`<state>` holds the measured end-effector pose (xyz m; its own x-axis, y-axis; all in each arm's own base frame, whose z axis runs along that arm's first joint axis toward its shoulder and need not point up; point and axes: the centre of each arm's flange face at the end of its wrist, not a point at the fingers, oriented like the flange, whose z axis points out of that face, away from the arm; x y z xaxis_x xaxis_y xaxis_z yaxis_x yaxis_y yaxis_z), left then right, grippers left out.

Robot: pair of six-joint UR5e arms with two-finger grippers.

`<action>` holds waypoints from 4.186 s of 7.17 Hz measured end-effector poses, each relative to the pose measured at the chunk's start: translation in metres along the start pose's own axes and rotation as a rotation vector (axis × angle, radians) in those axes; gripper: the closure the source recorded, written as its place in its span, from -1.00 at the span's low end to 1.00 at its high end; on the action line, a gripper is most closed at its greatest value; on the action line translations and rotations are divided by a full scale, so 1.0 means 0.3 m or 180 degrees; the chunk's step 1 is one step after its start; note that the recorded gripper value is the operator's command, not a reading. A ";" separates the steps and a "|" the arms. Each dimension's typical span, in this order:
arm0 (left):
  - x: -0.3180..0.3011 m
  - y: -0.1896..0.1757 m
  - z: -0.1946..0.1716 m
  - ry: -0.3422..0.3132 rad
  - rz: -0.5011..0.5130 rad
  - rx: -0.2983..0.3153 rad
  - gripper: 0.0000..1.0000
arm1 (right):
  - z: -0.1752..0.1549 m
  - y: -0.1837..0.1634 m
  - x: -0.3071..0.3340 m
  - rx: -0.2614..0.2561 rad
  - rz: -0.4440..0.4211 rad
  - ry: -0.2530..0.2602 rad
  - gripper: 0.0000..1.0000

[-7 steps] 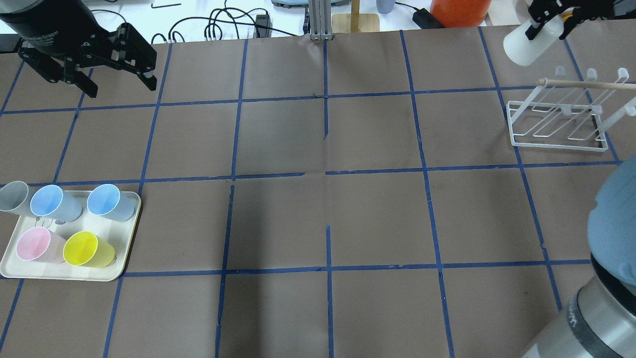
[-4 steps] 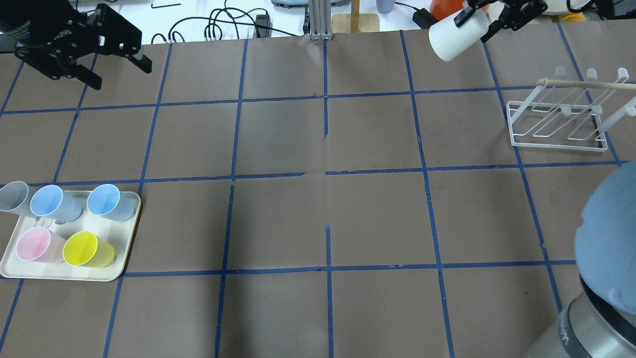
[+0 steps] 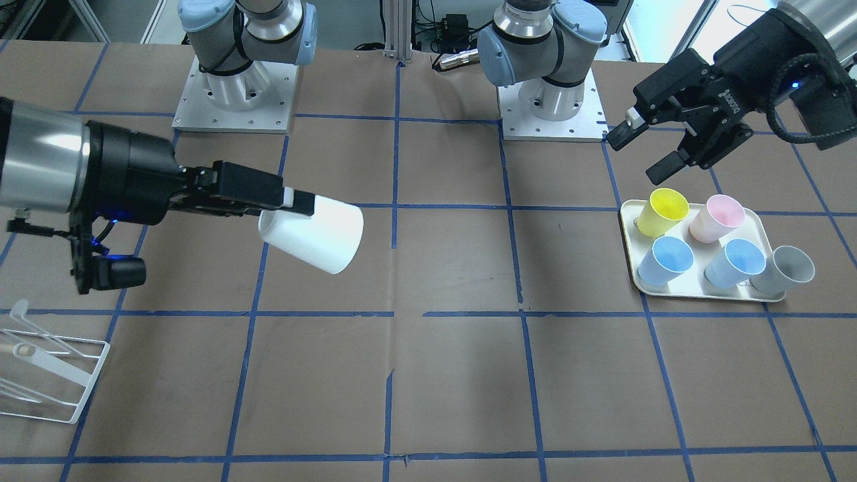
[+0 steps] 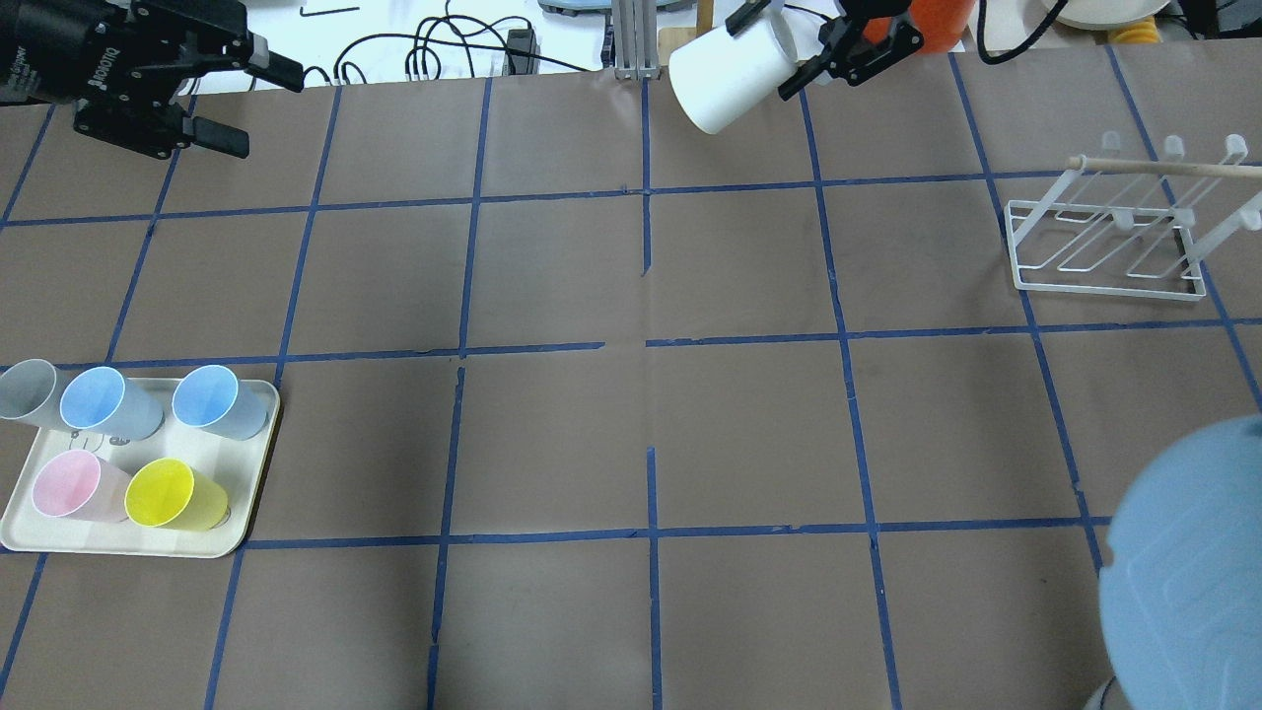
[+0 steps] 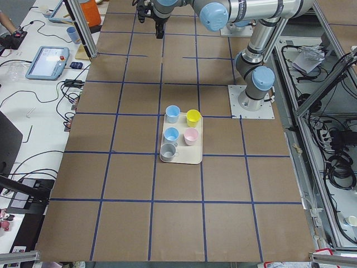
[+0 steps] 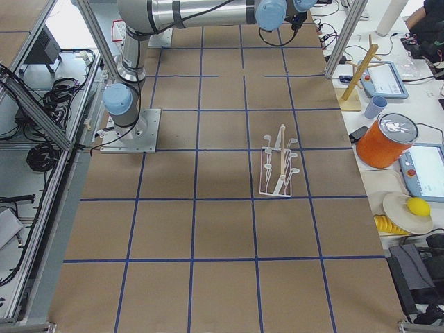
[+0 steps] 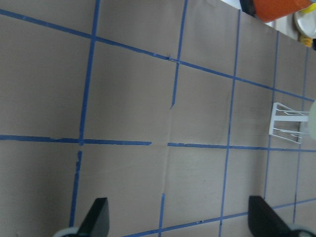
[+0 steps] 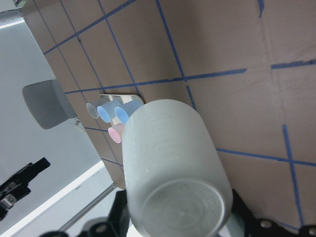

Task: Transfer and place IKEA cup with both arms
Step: 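Carry the white cup toward the left gripper while the left arm rises to meet it, then grasp the white cup with the left gripper from the right gripper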

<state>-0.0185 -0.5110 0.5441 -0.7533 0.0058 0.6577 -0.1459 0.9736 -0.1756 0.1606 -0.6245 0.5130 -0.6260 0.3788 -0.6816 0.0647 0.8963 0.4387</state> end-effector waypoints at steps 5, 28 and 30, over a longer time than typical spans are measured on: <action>0.059 0.146 0.074 0.0689 0.0972 0.0463 -1.00 | 0.179 0.113 -0.135 -0.0644 0.0797 -0.1100 0.09; 0.164 0.225 0.244 0.2169 0.1624 0.1080 0.91 | 0.348 0.203 -0.149 -0.1009 0.1464 -0.1490 -0.01; 0.166 0.225 0.241 0.2167 0.1628 0.1083 1.00 | 0.347 0.204 -0.149 -0.1008 0.1462 -0.1488 -0.79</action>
<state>-0.1122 -0.4616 0.5120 -0.2530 0.6559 0.7111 -0.1609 0.6963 -0.6995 0.2735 -0.5626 0.5093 -0.1876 0.8232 -0.5358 -0.0313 0.5402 0.8409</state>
